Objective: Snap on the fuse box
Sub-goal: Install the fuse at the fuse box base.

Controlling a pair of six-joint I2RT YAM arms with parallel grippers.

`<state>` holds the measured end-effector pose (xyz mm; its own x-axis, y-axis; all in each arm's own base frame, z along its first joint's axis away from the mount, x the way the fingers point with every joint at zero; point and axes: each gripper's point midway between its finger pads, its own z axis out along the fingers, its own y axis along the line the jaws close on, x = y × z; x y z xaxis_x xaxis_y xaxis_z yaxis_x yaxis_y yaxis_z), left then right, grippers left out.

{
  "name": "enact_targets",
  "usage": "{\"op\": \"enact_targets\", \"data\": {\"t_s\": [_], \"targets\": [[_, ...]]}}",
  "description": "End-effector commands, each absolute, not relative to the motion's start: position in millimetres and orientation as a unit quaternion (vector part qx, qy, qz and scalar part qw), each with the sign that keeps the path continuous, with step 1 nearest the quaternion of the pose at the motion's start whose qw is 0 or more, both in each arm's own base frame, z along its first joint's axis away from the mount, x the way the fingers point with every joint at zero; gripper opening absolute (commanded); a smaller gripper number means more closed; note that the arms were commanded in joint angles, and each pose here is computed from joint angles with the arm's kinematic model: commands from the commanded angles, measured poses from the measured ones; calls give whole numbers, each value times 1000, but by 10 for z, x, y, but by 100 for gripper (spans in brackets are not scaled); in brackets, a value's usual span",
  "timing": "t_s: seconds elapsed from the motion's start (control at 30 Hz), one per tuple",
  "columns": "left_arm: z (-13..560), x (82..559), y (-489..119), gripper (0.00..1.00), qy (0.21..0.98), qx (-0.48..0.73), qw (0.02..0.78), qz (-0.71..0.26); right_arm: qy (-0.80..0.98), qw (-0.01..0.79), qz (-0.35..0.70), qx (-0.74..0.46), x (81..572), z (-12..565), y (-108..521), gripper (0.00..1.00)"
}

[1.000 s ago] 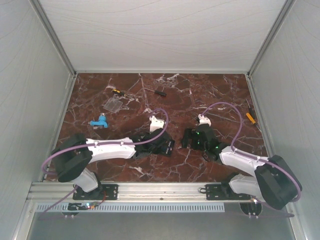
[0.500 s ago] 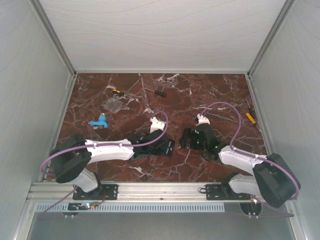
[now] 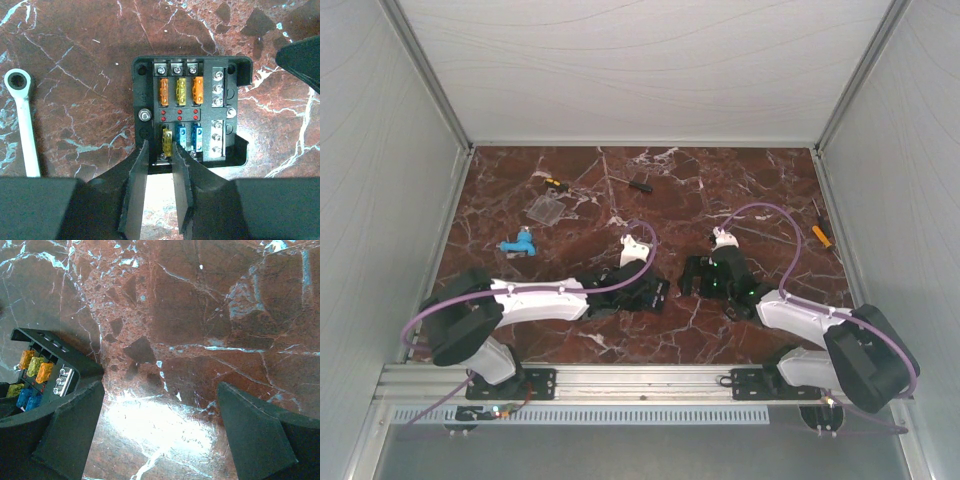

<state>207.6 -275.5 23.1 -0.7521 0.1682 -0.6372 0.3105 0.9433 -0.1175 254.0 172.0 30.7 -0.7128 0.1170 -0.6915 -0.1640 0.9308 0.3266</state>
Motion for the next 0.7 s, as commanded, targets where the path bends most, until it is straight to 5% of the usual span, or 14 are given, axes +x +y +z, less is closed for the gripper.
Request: {"op": "enact_targets", "data": {"t_s": [0.0,0.27,0.67], "targets": [[389,2111,-2818,28,926,121,339,-116,903,384,189,-18,2590,352,1749,94],[566,2126,-2913,31,924,111,340,-135,903,386,188,-17,2590,361,1739,94],[635,2150,-2992,19,928,136,324,-120,903,385,188,-17,2588,355,1738,95]]}}
